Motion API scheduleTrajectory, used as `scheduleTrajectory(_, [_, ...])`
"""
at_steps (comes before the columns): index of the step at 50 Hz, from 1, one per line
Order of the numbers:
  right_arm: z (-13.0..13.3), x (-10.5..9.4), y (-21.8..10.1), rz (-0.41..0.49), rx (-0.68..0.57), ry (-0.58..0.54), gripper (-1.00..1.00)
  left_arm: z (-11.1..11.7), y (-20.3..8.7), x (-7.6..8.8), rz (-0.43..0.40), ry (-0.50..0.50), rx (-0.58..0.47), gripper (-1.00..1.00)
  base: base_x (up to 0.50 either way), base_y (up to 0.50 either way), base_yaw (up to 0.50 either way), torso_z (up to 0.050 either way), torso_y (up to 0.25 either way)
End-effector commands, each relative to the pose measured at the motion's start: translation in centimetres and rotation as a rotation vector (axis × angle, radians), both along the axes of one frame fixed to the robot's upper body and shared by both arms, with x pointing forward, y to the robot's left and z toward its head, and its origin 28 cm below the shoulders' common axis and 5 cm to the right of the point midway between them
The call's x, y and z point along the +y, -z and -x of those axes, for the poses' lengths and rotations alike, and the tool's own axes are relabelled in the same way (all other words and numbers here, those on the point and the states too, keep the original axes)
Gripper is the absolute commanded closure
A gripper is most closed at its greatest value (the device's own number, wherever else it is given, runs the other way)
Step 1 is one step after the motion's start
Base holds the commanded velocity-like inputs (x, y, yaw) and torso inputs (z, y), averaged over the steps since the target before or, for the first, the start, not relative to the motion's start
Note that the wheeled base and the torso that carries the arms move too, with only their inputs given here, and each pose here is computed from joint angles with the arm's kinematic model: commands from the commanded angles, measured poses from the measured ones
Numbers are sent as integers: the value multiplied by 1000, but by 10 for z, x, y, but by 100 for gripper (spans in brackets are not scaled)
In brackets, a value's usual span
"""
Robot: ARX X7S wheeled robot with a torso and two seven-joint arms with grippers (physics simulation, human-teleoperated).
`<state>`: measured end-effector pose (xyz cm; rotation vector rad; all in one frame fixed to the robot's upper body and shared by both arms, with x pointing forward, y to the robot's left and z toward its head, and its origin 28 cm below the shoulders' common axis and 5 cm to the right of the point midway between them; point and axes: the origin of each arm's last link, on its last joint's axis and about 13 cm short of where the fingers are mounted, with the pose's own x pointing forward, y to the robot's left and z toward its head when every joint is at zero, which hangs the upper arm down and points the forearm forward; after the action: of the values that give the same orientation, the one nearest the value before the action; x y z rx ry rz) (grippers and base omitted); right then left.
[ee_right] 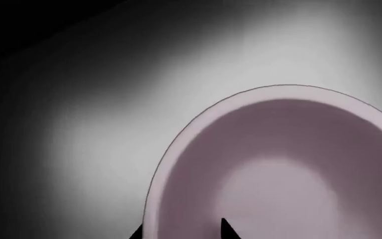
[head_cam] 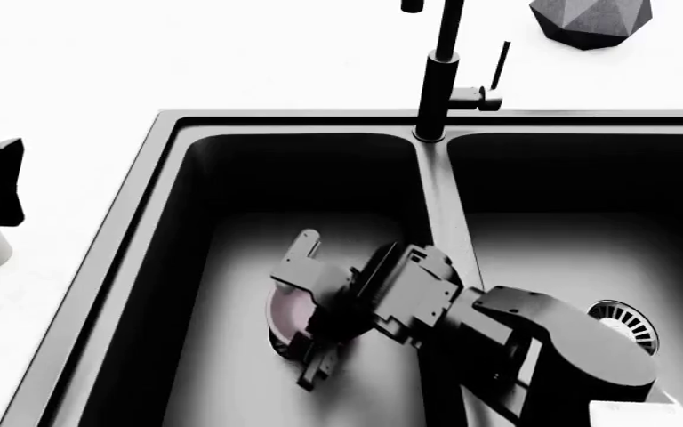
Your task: Pick the cup and bowl from the sink and place them on the counter for drying.
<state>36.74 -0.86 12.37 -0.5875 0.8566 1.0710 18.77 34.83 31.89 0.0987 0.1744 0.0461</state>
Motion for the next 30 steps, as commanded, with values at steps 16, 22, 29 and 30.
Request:
scheduleTrajectory(16, [6,12,-46,1,-271,-103,100,1,4,0,1,6,5,-100,0,0,0,0,0])
scheduleTrajectory(22, [11,14,-54,-9,-326,-133,100,0,2,-2,-2,12,3,-100,0,0,0,0,0])
scheduleTrajectory(29, [23,12,-69,55,-452,-265,100,0,2,-6,0,19,-1,-100,0,0,0,0,0])
scheduleTrajectory(30, [24,13,-70,46,-451,-271,100,0,2,-6,0,19,-2,-100,0,0,0,0,0])
